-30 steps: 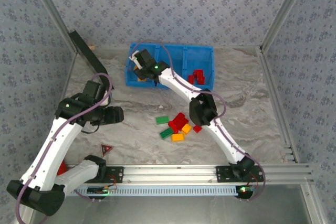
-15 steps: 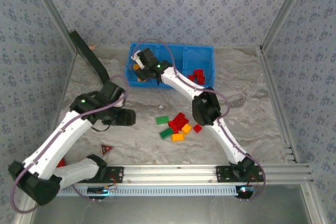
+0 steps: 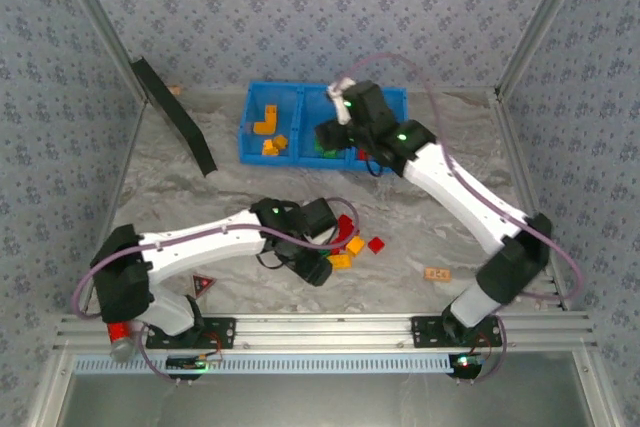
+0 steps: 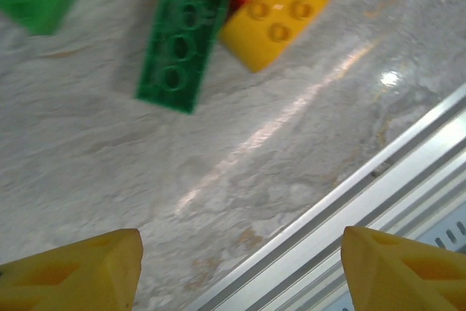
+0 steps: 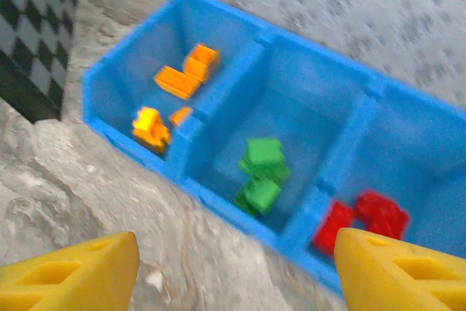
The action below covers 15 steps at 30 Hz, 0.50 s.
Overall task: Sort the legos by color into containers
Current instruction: Pick up the lego from the middle-left of the table.
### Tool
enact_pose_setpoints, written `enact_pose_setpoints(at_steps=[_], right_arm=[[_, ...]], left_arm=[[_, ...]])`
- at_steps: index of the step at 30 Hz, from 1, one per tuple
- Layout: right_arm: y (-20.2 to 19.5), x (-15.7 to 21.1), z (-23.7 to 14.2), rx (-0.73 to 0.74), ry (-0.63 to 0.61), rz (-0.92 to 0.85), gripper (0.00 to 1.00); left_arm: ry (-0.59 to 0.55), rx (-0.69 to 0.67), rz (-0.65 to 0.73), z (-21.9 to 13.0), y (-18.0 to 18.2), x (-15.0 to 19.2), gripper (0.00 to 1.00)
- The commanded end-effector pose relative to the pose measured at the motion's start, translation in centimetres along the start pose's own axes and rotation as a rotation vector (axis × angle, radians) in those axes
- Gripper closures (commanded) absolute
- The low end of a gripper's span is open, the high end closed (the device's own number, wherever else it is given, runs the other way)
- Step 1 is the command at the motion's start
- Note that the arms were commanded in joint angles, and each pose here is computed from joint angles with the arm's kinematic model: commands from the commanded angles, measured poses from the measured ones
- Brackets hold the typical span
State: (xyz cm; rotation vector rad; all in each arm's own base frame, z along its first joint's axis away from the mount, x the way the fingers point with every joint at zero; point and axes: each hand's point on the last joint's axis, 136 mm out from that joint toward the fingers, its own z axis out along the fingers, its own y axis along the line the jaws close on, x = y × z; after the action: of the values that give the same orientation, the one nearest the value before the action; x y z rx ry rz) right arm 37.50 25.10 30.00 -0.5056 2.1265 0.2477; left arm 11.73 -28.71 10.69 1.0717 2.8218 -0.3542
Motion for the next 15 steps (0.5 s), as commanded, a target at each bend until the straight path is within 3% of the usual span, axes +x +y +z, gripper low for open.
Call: enact_pose_setpoints(at_steps=[1,7,15], right_arm=[[-3.1,5.1,-2.2,0.073,0.101,0.147,0.28],[-6.7,9.5,-6.9,0.137,0.116,0.298,0.28],[-8.5,13.6,-7.7,0.176,0.170,0.382,0.28]], left_arm=[[-0.014,0.088,0.017,0.2,-2.5,-1.6,0.28],[0.047,0.138,-0.008,2.4,-3.8,-1.2,0.28],[0.107,0.141,-0.009,4.4,-4.3,-1.7,0.28]])
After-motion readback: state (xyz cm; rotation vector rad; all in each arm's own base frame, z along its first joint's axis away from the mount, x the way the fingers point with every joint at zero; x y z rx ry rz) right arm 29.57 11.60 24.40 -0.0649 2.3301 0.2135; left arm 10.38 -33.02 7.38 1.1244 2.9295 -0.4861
